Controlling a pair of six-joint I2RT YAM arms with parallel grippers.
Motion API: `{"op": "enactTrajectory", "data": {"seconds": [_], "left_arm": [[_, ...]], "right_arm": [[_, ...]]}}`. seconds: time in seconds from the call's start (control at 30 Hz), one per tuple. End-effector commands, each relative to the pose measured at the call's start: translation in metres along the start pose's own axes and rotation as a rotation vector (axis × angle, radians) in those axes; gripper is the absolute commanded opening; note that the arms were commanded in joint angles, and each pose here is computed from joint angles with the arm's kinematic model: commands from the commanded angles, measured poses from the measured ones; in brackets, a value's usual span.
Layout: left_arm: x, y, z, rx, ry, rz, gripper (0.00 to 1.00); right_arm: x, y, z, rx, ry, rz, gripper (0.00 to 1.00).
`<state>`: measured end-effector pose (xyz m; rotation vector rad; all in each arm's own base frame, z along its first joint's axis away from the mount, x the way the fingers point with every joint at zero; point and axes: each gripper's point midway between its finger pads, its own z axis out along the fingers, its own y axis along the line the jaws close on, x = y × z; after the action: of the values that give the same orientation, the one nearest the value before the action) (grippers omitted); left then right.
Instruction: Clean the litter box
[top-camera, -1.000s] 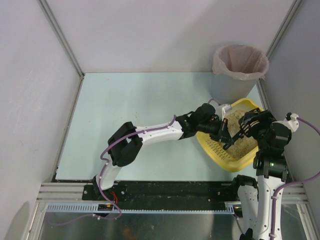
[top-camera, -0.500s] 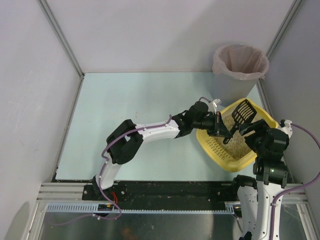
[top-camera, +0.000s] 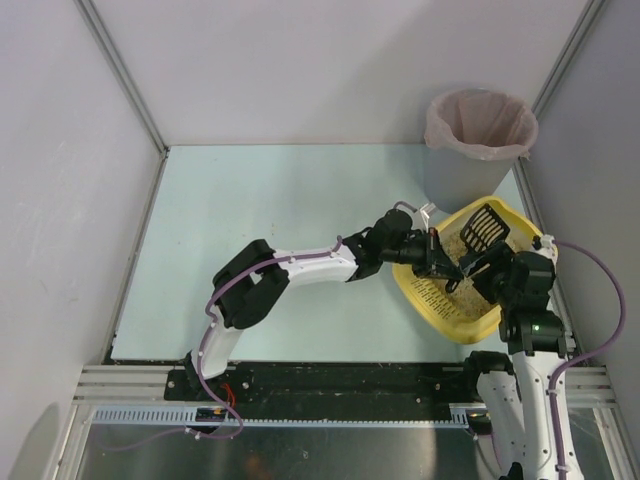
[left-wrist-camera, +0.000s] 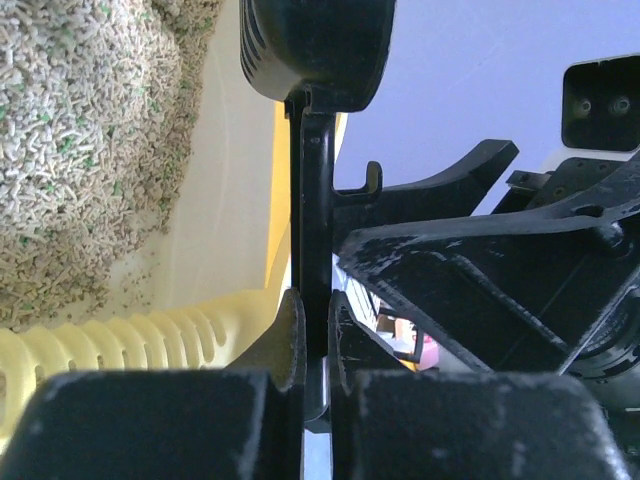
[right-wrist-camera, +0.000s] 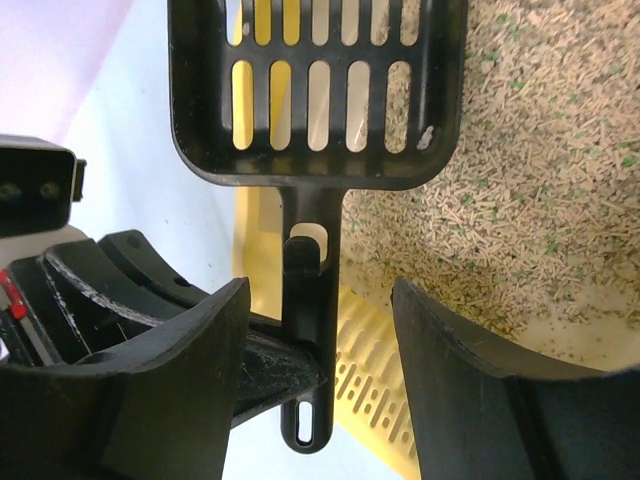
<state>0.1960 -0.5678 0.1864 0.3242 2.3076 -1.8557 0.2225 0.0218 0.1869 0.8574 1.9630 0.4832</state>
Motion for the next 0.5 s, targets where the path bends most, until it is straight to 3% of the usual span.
{"op": "enactTrajectory", "data": {"seconds": [0.0, 0.47], "left_arm": [[-0.002, -0.042, -0.014, 0.101, -0.009, 0.026, 0.00], [0.014, -0.049, -0.031, 0.114, -0.007, 0.016, 0.00]], "right_arm": [[-0.002, 0.002, 0.010, 0.006, -0.048, 0.009, 0.61], [0.003, 0.000, 0.022, 0.062, -0.086, 0.021, 0.51]]}}
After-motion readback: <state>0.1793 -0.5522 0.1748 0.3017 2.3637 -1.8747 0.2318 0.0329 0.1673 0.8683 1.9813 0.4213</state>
